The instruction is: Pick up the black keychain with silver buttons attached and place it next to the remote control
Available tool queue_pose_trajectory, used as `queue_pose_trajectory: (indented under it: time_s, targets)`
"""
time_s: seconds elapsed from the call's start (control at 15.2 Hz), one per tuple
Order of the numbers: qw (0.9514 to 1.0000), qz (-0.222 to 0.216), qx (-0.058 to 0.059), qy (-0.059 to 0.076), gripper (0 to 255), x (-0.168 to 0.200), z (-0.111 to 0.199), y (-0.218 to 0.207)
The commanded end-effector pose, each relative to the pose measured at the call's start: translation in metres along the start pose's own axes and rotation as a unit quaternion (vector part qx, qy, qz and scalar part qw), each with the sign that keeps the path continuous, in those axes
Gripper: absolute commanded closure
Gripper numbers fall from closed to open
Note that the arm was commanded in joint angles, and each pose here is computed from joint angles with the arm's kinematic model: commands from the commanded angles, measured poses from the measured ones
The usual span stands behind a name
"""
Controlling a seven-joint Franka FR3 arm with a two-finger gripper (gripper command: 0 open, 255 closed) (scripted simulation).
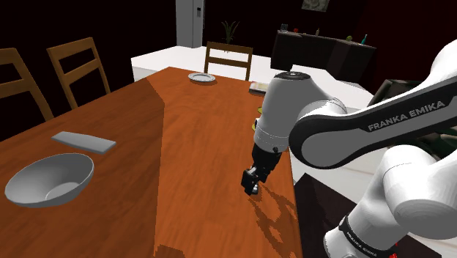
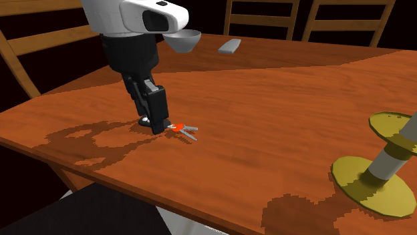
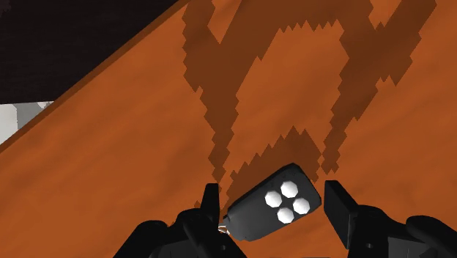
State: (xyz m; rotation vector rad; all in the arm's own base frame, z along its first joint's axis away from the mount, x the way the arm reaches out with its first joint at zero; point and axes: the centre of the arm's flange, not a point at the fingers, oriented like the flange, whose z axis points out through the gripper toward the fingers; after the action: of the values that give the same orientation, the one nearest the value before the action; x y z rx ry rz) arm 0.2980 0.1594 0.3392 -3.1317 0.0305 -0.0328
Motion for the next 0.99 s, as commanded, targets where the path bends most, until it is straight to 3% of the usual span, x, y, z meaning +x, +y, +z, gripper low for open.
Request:
queue_pose_trajectory:
  time_s: [0.0,0.92]
  targets:
    - [1.0000,0.000,0.000,0.000,255,0.000,0.000,0.000]
    - [1.0000,0.000,0.000,0.000,255,0.001,-0.069,-0.001]
